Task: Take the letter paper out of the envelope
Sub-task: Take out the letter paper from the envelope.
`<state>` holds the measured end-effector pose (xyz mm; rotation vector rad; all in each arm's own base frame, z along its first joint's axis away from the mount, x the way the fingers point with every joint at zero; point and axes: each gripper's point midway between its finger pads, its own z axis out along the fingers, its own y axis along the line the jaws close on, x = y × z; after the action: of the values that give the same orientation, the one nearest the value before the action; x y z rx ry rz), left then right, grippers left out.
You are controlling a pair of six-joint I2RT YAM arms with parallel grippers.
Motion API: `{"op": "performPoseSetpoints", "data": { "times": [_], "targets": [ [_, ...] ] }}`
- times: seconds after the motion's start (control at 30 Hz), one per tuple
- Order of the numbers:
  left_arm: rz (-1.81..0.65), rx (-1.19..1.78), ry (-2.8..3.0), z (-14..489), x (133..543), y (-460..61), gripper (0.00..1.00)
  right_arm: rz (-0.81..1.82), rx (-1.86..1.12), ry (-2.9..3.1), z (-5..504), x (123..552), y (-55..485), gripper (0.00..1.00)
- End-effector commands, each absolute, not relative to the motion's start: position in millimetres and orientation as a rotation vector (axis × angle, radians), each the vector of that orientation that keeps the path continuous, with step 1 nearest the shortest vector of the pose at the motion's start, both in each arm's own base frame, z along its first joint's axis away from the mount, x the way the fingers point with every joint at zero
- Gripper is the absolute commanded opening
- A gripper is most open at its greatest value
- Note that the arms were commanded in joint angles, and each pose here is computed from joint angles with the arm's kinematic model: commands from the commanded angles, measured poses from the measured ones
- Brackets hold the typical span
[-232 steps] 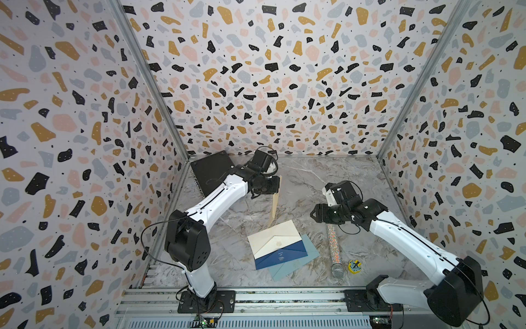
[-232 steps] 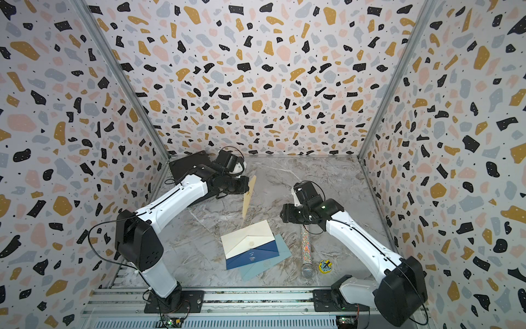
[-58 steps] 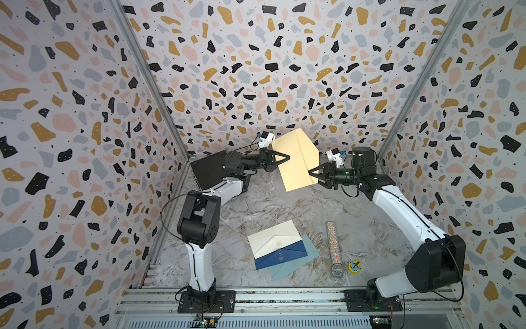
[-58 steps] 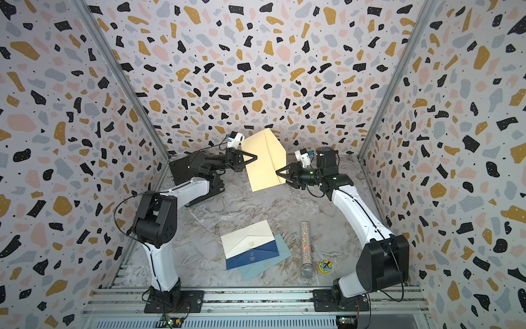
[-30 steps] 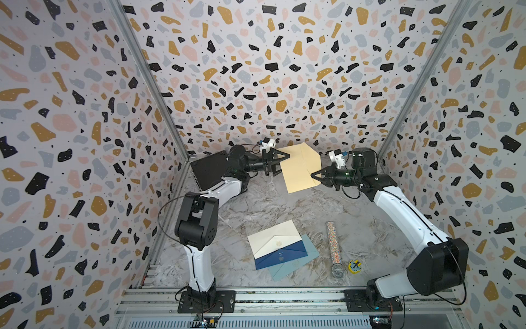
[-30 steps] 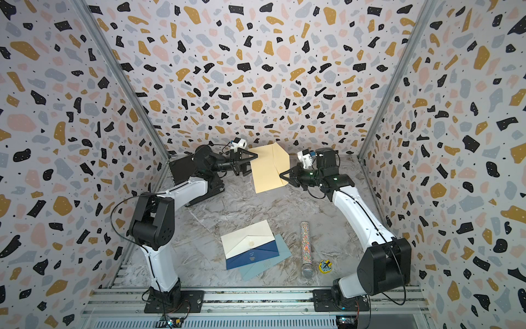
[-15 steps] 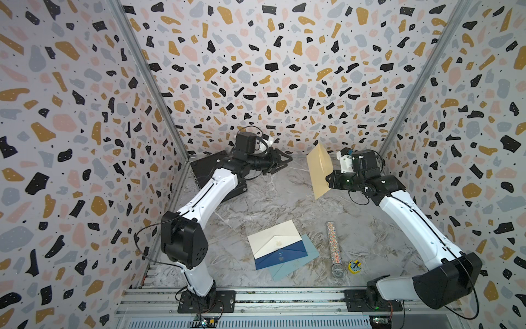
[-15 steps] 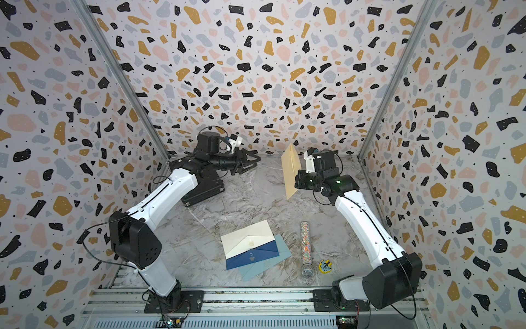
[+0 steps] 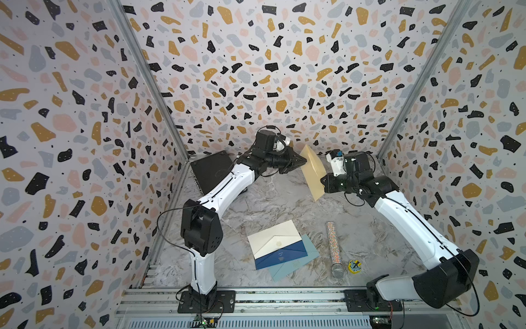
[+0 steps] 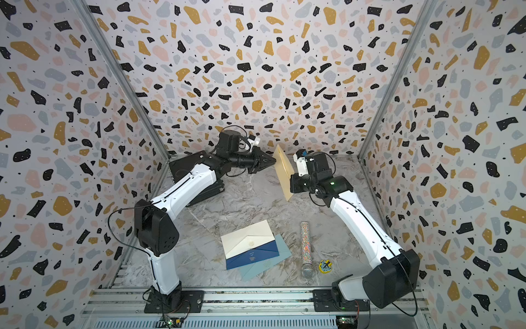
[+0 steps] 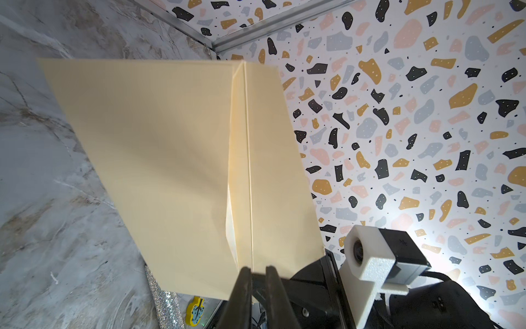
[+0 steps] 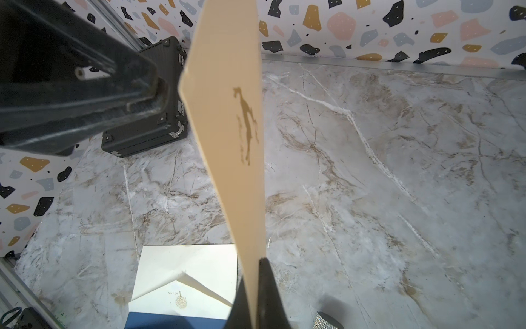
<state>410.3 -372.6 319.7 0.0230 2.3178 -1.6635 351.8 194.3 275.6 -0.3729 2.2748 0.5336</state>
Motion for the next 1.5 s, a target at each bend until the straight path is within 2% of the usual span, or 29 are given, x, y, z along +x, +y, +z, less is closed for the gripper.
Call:
{"op": "performPoseSetpoints", "data": {
  "times": [0.0, 0.57, 0.63, 0.77, 1.47],
  "targets": [
    [-1.699, 0.087, 2.225, 347.4, 408.9, -380.5, 0.13, 0.559, -0.404, 2.234, 290.1, 341.9, 197.9, 0.0],
    [-1.648, 0.127, 2.214, 333.9, 417.8, -392.3, 0.11, 0.653, -0.411, 2.251, 296.6, 330.2, 214.5, 0.0],
    [-1.64, 0.131, 2.219, 329.5, 419.0, -393.6, 0.08, 0.659, -0.407, 2.25, 297.6, 329.1, 215.5, 0.0],
    [-1.603, 0.114, 2.264, 313.8, 418.9, -391.2, 0.05, 0.669, -0.394, 2.246, 300.1, 329.7, 216.6, 0.0],
    [-1.372, 0.166, 2.368, 280.9, 428.0, -381.0, 0.03, 0.637, -0.396, 2.271, 296.7, 326.0, 215.8, 0.0]
  ]
}}
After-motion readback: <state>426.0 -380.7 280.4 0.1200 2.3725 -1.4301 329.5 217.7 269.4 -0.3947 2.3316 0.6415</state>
